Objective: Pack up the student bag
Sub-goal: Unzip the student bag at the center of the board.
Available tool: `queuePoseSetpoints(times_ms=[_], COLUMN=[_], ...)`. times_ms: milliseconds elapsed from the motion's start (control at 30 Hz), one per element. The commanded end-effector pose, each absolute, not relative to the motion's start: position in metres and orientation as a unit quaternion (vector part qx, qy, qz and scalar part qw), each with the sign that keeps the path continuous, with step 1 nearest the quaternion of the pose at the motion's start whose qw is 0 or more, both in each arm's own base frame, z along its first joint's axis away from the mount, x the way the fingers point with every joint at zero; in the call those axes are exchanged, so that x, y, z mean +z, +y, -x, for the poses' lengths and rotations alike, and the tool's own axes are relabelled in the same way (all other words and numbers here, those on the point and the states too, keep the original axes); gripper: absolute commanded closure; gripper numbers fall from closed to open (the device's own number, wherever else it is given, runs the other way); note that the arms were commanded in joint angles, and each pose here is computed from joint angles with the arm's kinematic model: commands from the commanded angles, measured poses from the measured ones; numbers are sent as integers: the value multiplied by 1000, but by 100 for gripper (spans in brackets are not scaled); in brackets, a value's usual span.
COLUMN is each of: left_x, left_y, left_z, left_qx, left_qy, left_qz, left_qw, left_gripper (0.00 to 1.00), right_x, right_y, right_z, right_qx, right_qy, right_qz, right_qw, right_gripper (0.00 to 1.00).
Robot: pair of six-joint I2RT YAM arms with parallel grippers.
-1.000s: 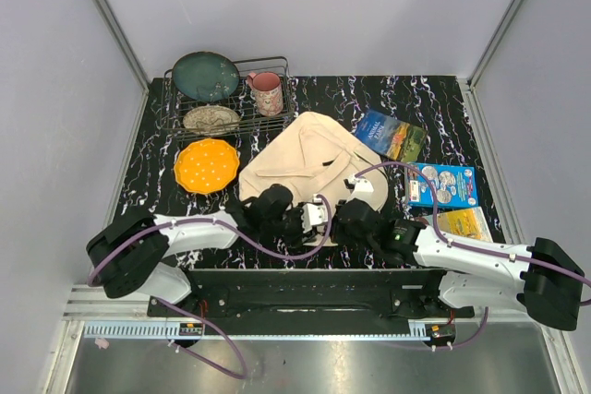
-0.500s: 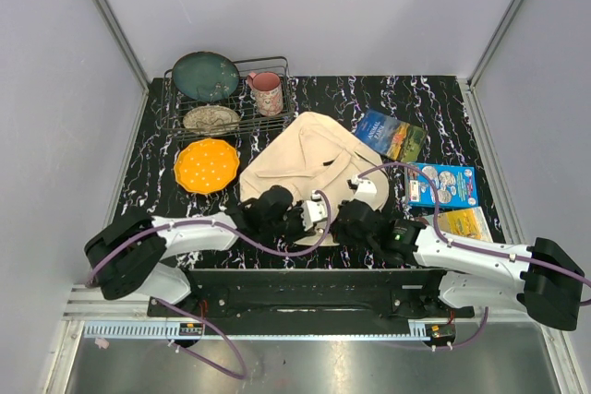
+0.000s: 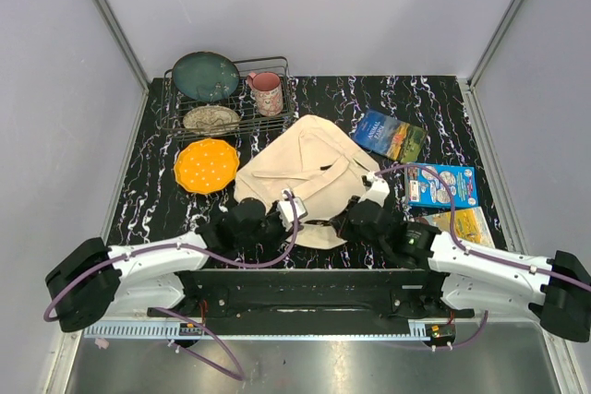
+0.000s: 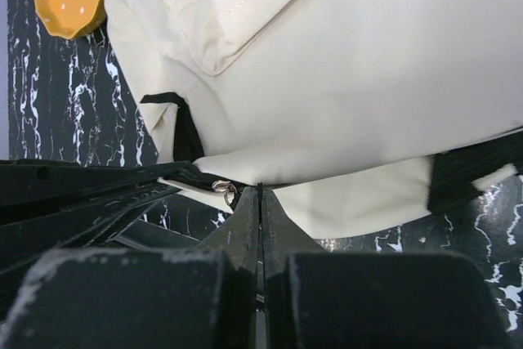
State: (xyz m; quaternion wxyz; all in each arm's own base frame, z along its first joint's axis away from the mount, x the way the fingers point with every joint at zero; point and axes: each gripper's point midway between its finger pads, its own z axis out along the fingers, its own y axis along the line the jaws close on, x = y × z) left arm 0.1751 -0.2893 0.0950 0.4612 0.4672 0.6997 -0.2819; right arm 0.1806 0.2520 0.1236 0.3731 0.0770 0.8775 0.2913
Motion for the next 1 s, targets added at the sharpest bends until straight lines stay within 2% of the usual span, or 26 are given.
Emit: queuePoseSetpoints(times_ms=[0,433,767,800,833,867,933,967], left_x=[100,109,122,127,131,135,147,152], left_y=[-270,-235,-223,-225,-233,-237,-249,-253], left_z=[-190,-203,-201,-199,-191,-188,-179,-176], left_qx=[-251,-216,-243,-254,-277,-289,-326,-337], left_qy=[718,739,746,740,731,727,712,707], left_qz=[-413,-331,-277,-282,-296,-300,-315,-319], left_qw=[500,545,555,556,550,546,536,533], left_gripper=[100,100,100,97,75,58,39,35], right_x=[110,108,114,117,118,124,129,132], right_y=[219,183,159,161,163,170,178,183], right_z=[-189,-211,-236,-236,-235,-234,-232,-229], right_qx=[233,201,164,171,177,199,218,233], right_qy=[883,881,879,877,878,875,874,873], right_qz=[-101,-140,-155,-151,-143,-133,-113,-104], right_qw=[396,406,421,422,422,422,420,416], right_gripper=[100,100,100,100,100,100,100,100])
